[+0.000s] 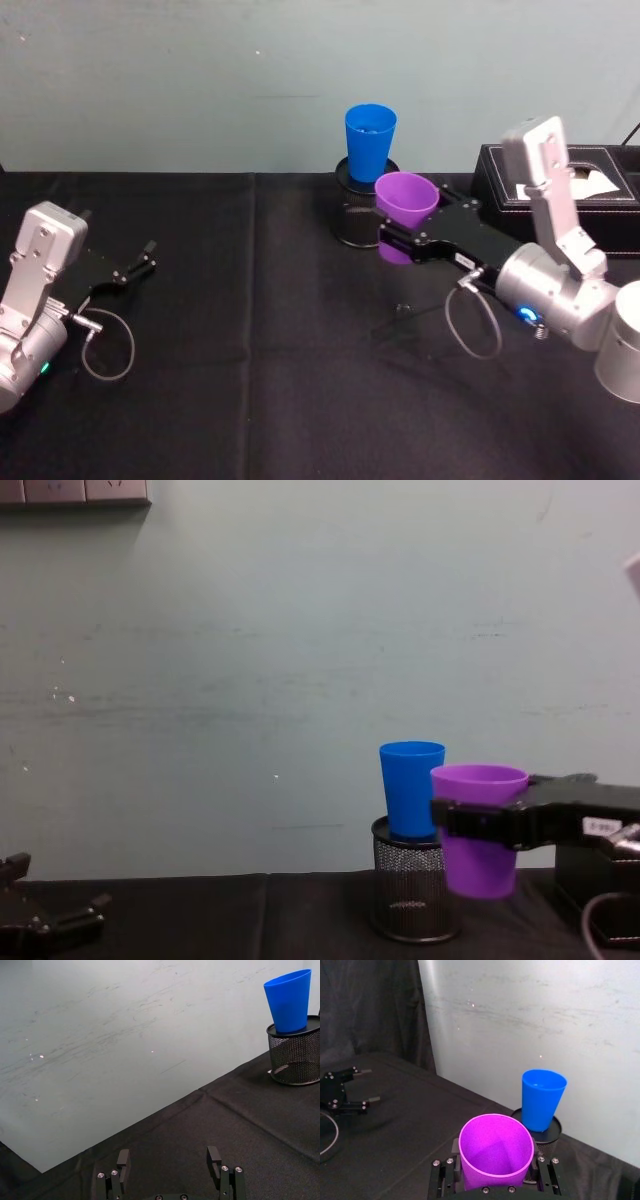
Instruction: Pick up one cup with a gripper and tap it against the other cup.
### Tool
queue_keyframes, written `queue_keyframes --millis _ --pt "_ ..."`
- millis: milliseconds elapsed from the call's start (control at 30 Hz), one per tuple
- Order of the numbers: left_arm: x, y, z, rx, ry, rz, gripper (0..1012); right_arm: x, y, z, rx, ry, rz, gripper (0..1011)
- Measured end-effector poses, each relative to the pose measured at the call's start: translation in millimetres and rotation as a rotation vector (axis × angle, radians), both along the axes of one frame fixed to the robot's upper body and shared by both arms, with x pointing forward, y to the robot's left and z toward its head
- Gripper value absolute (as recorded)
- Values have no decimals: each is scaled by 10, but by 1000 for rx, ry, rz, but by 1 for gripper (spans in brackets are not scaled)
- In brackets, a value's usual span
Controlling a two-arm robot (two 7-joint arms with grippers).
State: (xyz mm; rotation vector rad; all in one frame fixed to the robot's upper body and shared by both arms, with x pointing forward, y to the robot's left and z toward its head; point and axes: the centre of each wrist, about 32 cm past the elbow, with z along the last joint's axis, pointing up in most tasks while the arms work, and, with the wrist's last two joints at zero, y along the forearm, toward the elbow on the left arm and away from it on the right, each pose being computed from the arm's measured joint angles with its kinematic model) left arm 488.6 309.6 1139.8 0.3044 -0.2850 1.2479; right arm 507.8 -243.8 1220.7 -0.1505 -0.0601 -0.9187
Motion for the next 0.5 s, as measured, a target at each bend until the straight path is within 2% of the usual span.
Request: queue_keyframes --millis 100,233,333,367,500 --pt "0 0 0 0 0 0 1000 69 57 -59 2 5 -3 748" --pt "0 0 0 0 0 0 1000 229 107 -143 6 4 -22 749" --pt "0 0 0 0 0 0 1000 342 134 -181 6 -4 -34 749" --pt "0 0 0 0 0 0 1000 342 134 -181 6 -4 -34 748" --pt "0 0 0 0 0 0 1000 517 168 -203 2 -25 -48 748"
